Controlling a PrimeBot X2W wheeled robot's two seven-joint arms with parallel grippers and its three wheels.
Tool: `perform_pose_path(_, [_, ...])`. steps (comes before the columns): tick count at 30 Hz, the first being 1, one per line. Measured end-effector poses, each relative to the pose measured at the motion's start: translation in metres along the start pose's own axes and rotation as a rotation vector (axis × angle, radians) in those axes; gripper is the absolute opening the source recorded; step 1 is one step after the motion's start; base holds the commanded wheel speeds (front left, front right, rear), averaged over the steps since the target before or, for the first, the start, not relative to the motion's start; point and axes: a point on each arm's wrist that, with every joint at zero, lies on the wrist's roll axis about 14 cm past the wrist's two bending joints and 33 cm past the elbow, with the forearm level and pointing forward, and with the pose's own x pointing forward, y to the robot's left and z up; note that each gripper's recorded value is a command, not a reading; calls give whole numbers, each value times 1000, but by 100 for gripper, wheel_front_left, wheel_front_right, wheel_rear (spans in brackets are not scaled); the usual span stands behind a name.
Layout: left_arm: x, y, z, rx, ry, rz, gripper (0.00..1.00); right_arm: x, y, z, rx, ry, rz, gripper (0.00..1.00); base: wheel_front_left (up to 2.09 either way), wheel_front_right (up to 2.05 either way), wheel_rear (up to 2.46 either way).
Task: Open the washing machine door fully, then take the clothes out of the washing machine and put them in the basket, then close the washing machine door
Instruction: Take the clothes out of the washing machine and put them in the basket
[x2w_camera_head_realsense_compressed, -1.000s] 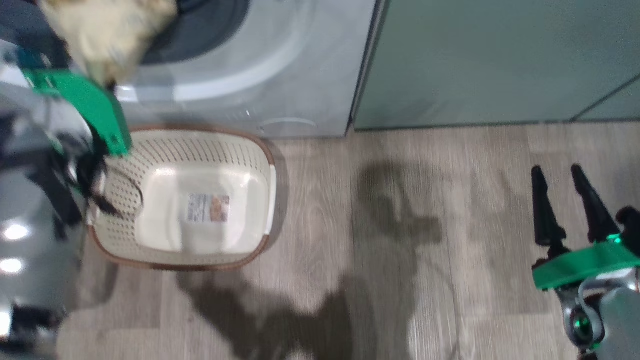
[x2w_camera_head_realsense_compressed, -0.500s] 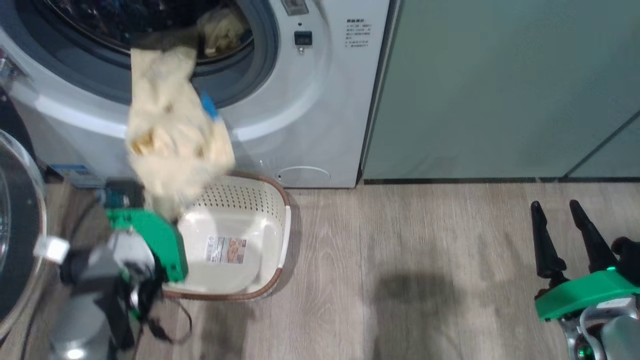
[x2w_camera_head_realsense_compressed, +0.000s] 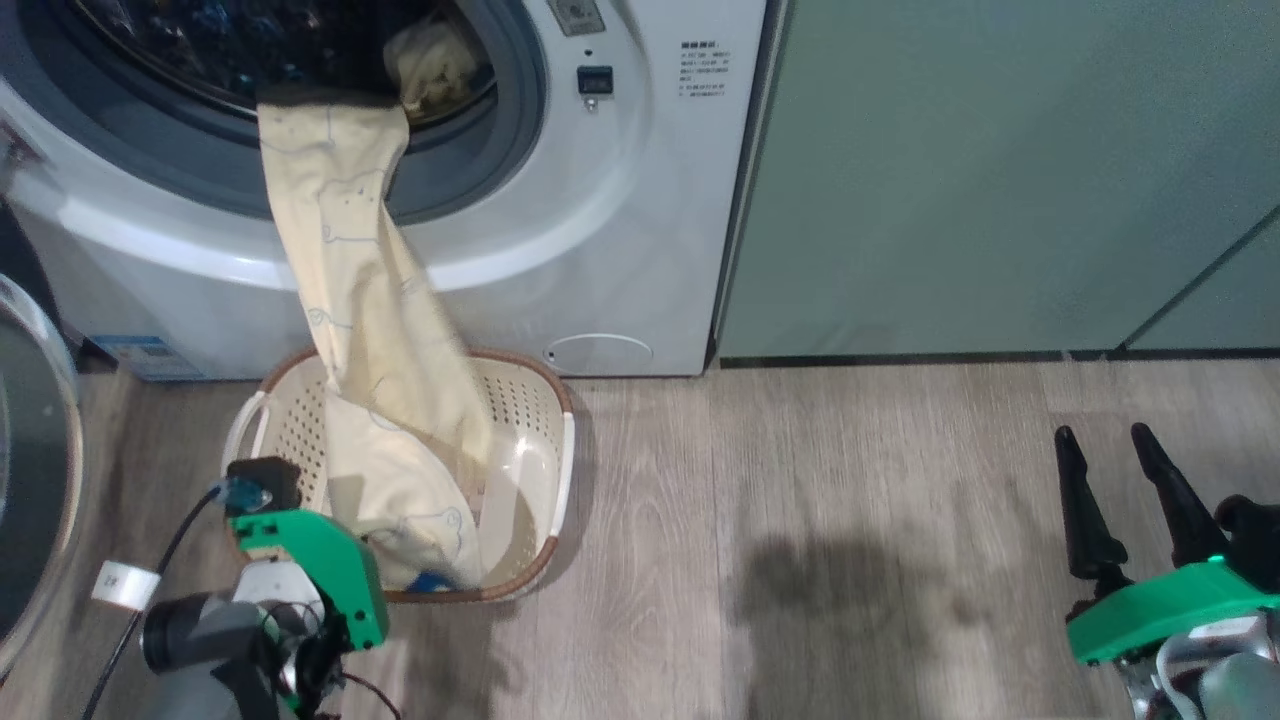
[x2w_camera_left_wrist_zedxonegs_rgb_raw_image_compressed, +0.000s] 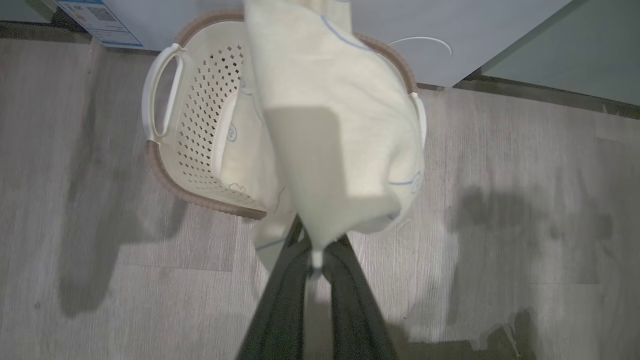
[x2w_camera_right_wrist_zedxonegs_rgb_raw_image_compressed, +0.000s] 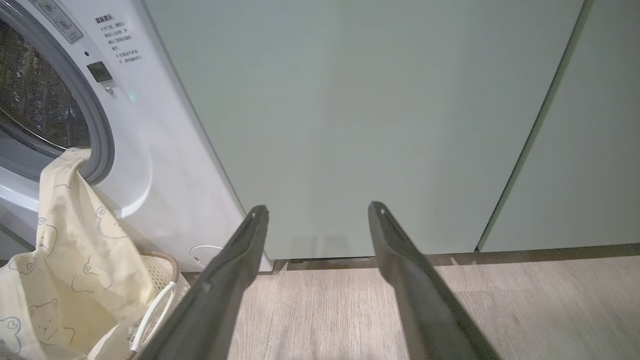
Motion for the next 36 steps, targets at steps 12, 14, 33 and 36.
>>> perform_pose_path(12, [54, -3, 21, -32, -26, 31, 0, 19, -9, -10, -8, 27, -17, 100, 0, 0, 0])
perform_pose_path(14, [63, -2, 12, -33, 14, 38, 0, 24, -11, -12, -11, 33, -20, 100, 0, 0, 0])
perform_pose_path(33, [136, 0, -42, -48, 196, 77, 0, 55, -45, -37, -39, 89, -98, 100, 0, 0, 0])
perform_pose_path(36, [145, 0, -49, -42, 207, 78, 0, 57, -50, -43, -39, 101, -115, 100, 0, 0, 0])
